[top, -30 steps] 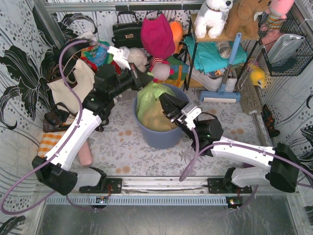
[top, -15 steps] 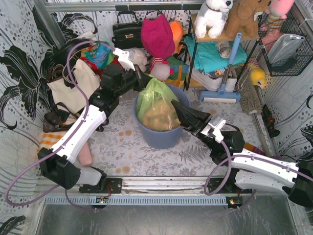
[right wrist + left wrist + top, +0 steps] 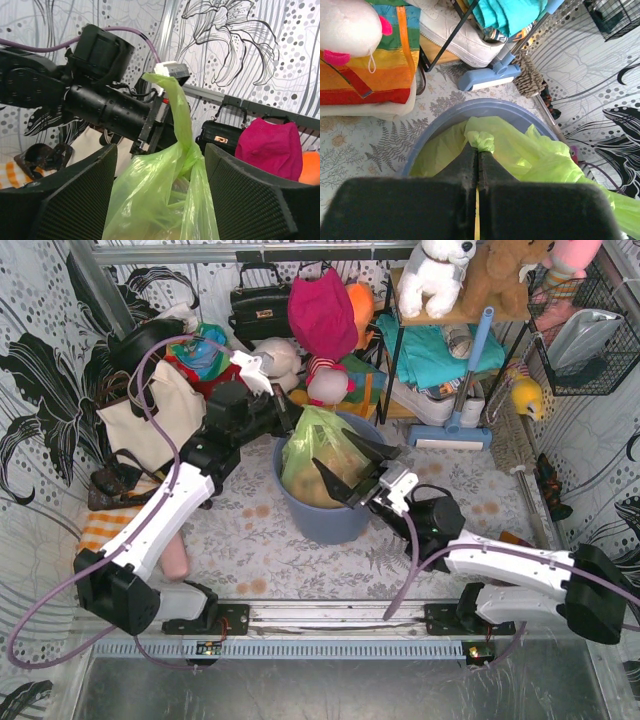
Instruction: Tie the trash bag
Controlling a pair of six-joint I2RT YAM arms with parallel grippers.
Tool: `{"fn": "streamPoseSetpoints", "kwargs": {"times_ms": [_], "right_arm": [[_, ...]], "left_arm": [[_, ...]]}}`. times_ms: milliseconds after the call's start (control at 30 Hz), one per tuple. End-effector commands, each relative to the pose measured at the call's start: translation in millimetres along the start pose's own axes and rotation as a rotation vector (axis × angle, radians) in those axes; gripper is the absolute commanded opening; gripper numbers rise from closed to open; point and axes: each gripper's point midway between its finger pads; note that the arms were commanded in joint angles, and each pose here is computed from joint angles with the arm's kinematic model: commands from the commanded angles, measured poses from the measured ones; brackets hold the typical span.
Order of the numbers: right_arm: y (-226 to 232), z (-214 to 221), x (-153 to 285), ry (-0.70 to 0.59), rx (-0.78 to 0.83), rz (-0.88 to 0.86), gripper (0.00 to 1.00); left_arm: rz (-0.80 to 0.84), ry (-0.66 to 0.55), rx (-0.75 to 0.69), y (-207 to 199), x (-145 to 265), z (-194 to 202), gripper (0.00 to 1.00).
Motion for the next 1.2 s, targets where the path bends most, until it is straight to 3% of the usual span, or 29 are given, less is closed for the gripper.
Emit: {"fn": "streamPoseSetpoints", "kwargs": {"times_ms": [0,267,467,567,700,733,867,1167], "right_arm": [[-25,-24,-25,-0.086,-0.002,0.135,0.71],[-32,-3,-58,-0.058,0.019,0.260,0.68],[-31,7,-66,-0.055,0.012,0.284,0.57],[-30,8,-66,-0.058,0.012,0.279,0.41],[-29,7,-64,-0.046,0.020,0.256,0.05],[-28,7,-63,-0.041,0.017,0.248,0.00],[-31,-2,-59,-0.039,-0.015,0.226,0.00],[-35,-70,-55,-0.131,-0.112,0.078,0.00]], "left_arm": [[0.083,-0.059,-0.014,-24,14,-14,0.00],[0.108,-0.066,0.003,-30,24,-11,0.00],[0.114,-0.070,0.005,-32,27,-11,0.00],[0.118,-0.070,0.009,-33,28,-11,0.00],[0.117,-0.075,0.005,-33,27,-12,0.00],[0.114,-0.075,0.004,-33,26,-12,0.00],[0.109,-0.088,-0.023,-35,24,-20,0.00],[0.096,-0.170,-0.133,-62,20,-70,0.00]]}}
Point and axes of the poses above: each gripper's point midway between its finger pads, its own x axis back along the fingers, its own y axis along the line the jaws close on, z = x × y, and after that the axes turned 12 degrees about x, right-handed
